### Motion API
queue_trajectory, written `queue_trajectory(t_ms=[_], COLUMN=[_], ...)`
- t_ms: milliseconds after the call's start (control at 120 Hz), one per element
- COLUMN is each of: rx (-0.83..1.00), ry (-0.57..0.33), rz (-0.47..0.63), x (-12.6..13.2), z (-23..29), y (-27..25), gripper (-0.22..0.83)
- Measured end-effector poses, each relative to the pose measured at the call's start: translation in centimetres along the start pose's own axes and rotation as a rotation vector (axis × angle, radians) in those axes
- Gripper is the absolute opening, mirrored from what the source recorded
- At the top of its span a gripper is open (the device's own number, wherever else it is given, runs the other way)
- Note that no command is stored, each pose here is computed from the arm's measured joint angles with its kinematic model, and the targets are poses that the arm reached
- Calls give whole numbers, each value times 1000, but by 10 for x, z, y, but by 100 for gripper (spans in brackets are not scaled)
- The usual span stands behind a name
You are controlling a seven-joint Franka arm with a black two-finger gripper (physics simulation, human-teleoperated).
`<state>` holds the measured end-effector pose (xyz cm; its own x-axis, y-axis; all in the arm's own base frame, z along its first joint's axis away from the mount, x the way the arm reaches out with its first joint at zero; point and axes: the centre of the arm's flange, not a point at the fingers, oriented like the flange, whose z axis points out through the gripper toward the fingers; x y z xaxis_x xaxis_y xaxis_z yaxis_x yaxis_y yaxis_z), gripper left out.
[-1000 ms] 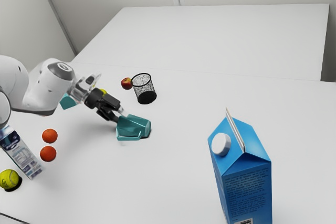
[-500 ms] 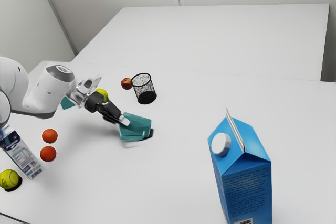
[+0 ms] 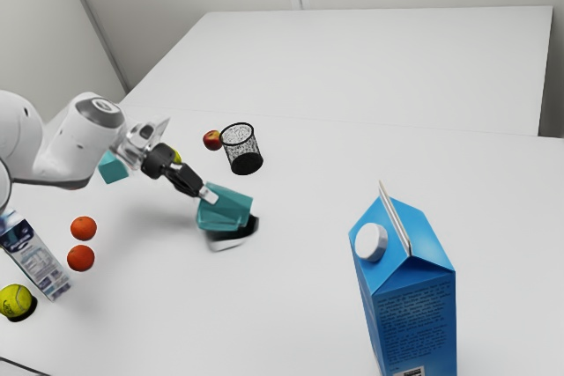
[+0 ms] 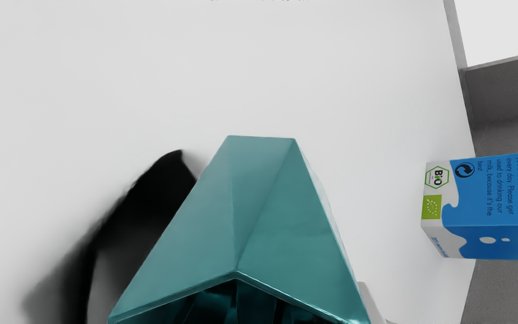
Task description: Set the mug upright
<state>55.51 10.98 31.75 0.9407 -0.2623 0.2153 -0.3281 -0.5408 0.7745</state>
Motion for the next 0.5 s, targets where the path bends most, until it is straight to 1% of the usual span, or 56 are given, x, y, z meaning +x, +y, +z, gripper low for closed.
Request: queue_trajectory(t_ms=[192,292,500], rx=[151,279,582], ry=[-72,-138,-310], rz=[116,177,287], x=[18,23,28], z=[-4,6,40], y=[54,82,133], gripper=[-16,-17,-17])
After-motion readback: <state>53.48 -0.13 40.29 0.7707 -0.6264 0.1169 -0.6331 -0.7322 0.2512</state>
